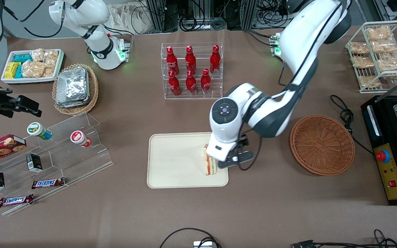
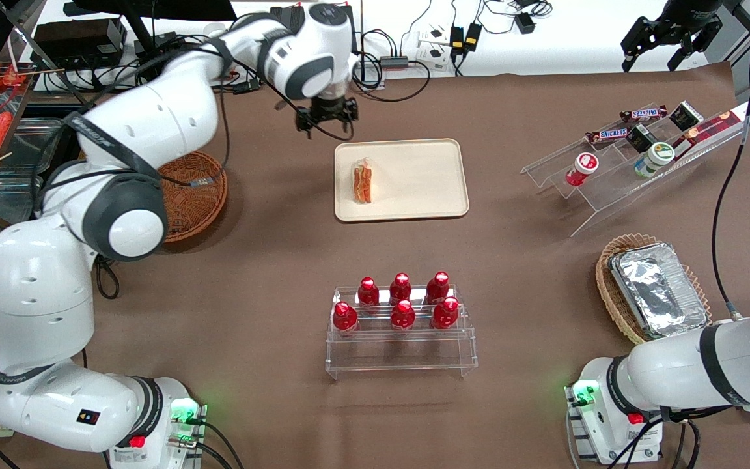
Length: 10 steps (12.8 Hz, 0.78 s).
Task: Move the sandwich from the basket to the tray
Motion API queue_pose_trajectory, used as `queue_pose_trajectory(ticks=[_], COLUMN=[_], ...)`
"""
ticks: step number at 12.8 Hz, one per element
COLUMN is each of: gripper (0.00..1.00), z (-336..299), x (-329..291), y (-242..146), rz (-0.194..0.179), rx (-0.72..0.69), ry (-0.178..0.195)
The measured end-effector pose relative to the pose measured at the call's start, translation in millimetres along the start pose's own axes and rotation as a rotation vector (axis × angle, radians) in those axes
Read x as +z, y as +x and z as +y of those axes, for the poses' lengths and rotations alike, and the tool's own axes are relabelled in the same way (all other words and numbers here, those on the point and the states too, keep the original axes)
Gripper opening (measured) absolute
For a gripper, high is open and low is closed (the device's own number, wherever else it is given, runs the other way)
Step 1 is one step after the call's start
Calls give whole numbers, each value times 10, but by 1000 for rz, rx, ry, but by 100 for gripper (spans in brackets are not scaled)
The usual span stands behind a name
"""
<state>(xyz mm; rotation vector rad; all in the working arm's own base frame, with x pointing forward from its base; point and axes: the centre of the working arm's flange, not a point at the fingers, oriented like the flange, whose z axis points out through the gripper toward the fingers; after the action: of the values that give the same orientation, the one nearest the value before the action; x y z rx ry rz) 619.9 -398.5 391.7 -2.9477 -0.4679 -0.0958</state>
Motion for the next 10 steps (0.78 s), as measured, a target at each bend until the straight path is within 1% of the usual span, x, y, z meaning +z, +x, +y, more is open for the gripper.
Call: queue_pose_trajectory(ticks=[1, 3, 5, 8, 10], gripper=[100, 100, 100, 100, 100], z=[-270, -748, -1160, -1458, -1540], x=[-199, -543, -796, -1007, -1078], y=[189, 523, 746, 838, 854], rz=[8, 35, 49, 43, 30], rx=[-29, -84, -143, -165, -178], ry=[18, 16, 22, 25, 11])
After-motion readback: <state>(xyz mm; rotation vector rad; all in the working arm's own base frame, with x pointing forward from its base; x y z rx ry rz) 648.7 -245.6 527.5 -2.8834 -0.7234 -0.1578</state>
